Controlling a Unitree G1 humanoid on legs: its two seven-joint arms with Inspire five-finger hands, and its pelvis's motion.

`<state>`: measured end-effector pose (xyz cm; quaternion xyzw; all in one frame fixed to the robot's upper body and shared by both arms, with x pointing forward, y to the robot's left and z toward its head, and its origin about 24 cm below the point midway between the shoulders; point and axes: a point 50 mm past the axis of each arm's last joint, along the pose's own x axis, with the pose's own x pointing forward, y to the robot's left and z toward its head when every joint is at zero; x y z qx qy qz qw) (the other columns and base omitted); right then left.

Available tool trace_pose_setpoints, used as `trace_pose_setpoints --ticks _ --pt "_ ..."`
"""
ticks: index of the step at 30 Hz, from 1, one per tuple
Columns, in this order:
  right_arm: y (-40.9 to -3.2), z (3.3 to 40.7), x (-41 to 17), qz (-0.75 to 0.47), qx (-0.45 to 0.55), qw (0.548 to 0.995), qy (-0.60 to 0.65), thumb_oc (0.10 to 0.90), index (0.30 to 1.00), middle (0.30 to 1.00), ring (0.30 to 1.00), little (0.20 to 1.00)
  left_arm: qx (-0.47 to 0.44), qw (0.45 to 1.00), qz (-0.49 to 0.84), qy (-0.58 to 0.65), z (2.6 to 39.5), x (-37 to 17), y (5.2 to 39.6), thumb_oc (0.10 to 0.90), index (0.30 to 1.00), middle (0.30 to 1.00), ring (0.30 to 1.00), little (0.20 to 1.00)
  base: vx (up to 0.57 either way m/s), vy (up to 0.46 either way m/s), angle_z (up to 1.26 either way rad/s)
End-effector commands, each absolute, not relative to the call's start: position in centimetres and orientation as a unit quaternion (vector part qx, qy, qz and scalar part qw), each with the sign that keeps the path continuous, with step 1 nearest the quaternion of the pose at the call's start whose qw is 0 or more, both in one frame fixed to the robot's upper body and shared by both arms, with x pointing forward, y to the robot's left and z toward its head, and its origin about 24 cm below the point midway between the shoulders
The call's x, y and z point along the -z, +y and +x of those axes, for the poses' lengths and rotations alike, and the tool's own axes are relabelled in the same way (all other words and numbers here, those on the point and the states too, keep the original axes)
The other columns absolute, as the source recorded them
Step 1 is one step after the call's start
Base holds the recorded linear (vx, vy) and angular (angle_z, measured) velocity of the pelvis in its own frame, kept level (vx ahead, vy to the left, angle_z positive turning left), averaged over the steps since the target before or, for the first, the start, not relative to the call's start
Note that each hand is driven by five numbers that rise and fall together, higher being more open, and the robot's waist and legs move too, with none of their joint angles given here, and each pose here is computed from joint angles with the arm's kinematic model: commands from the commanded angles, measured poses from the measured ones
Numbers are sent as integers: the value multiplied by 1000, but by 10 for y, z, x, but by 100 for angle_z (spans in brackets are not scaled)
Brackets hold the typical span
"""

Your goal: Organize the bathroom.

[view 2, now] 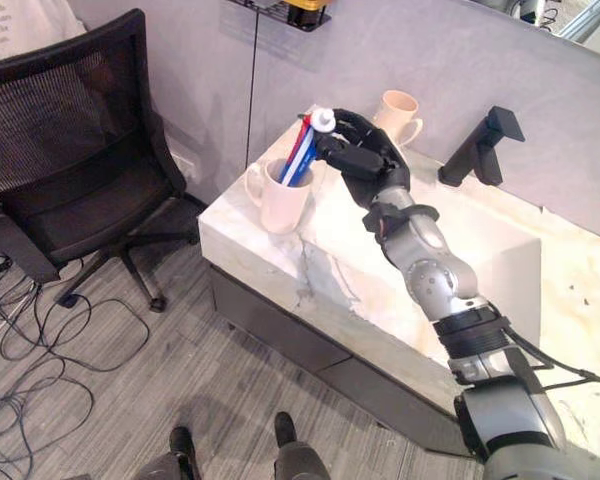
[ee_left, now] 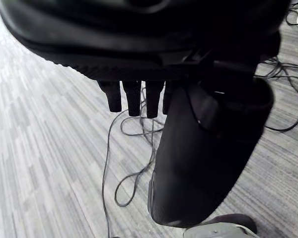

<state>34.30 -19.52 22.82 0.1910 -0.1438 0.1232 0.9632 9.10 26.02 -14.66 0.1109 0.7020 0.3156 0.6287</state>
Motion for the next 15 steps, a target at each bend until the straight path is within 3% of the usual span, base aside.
trace_pose_setpoints --ticks 1,15 --pt "-198 313 -307 244 -168 887 -354 400 300 300 300 300 -343 559 168 736 48 143 282 800 900 900 900 900 -34 12 -6" --pt "-201 308 -301 250 -173 886 -350 400 300 300 300 300 -350 563 159 732 52 143 281 800 900 900 900 900 -16 -1 -7"
